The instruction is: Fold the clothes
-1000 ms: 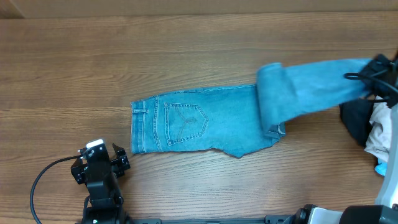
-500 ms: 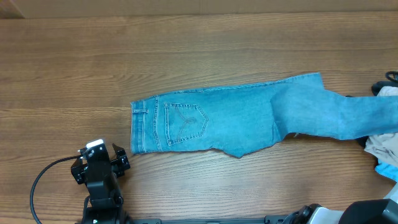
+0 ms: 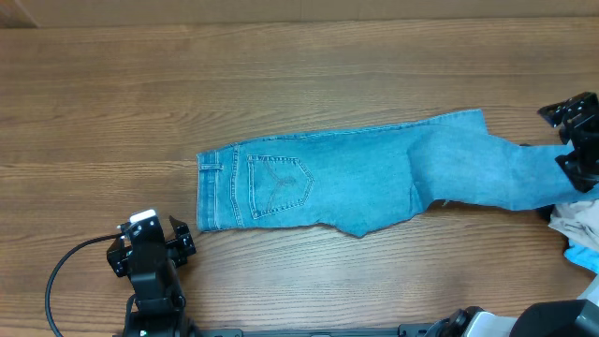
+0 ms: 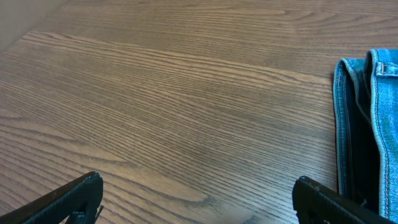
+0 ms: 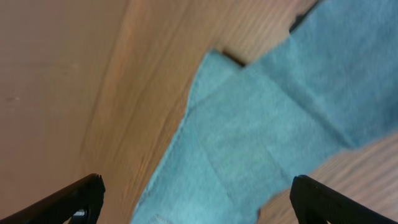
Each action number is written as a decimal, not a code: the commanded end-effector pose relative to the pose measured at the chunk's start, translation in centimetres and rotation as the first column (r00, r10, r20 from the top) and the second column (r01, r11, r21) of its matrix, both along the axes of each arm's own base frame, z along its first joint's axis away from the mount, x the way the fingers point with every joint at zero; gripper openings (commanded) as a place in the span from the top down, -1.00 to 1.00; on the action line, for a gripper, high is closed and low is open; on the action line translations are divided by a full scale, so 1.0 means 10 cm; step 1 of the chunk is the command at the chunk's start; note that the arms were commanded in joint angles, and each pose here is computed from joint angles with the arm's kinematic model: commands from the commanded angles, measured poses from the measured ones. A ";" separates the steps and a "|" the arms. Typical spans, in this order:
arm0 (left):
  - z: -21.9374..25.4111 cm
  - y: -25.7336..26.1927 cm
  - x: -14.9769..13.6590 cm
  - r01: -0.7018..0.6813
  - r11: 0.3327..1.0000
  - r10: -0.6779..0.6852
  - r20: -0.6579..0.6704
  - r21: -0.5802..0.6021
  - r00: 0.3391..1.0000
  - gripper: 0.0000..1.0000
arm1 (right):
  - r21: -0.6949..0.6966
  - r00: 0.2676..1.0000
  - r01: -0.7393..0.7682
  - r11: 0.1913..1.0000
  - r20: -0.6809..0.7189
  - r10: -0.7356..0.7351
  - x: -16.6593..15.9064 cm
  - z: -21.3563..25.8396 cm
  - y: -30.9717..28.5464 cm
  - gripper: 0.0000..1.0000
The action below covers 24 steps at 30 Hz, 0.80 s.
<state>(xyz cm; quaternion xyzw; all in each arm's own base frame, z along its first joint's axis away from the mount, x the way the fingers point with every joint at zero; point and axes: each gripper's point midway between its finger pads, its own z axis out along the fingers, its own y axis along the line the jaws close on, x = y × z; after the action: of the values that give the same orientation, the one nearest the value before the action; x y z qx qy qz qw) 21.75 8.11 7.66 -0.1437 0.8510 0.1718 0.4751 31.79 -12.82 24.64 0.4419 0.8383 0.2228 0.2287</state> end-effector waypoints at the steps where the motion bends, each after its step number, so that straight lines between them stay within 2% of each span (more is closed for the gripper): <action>1: 0.00 0.01 -0.02 0.001 1.000 0.000 -0.014 0.020 1.000 -1.00 | -0.004 0.999 -0.033 0.999 0.019 0.033 -0.04 0.10 0.07 -1.00; 12: 0.00 0.01 -0.01 0.004 1.000 -0.004 -0.013 0.018 1.000 -1.00 | 0.042 0.997 -0.053 0.998 -0.055 0.055 -0.20 0.01 0.19 -1.00; 13: -0.01 -0.05 0.01 0.033 0.999 -0.033 -0.007 -0.008 0.999 -1.00 | 0.042 0.997 -0.053 0.998 -0.055 0.055 -0.20 0.01 0.19 -1.00; 14: -0.03 -0.25 0.08 0.128 0.988 -0.127 0.015 -0.090 0.992 -1.00 | 0.042 0.997 -0.053 0.998 -0.055 0.055 -0.20 0.02 0.19 -1.00; 16: 0.02 -0.60 0.19 0.287 0.933 -0.272 0.095 -0.217 0.957 -1.00 | 0.041 0.997 -0.053 0.998 -0.055 0.055 -0.20 0.02 0.19 -1.00; 17: 0.09 -0.83 0.23 0.379 0.876 -0.345 0.161 -0.300 0.925 -1.00 | 0.042 0.997 -0.053 0.998 -0.054 0.055 -0.20 0.02 0.19 -1.00; 18: 0.23 -1.10 0.26 0.489 0.778 -0.416 0.259 -0.395 0.872 -1.00 | 0.041 0.997 -0.053 0.998 -0.055 0.055 -0.20 0.02 0.19 -1.00; 19: 0.32 -1.22 0.27 0.533 0.726 -0.438 0.306 -0.434 0.845 -1.00 | 0.042 0.997 -0.053 0.998 -0.054 0.055 -0.20 0.02 0.19 -1.00; 20: 0.40 -1.35 0.25 0.573 0.658 -0.452 0.353 -0.489 0.819 -1.00 | 0.041 0.997 -0.053 0.998 -0.055 0.055 -0.20 0.02 0.19 -1.00; 24: 0.50 -1.43 0.25 0.552 0.560 -0.378 0.403 -0.618 0.833 -1.00 | 0.036 0.997 -0.050 0.998 -0.059 0.052 -0.21 0.01 0.18 -1.00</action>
<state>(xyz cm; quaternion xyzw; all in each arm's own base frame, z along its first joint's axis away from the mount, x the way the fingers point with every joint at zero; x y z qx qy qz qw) 24.79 -3.78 11.33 -0.0747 0.8160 -0.2116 0.5327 29.62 -11.04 23.66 0.4402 0.8501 0.2325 0.1718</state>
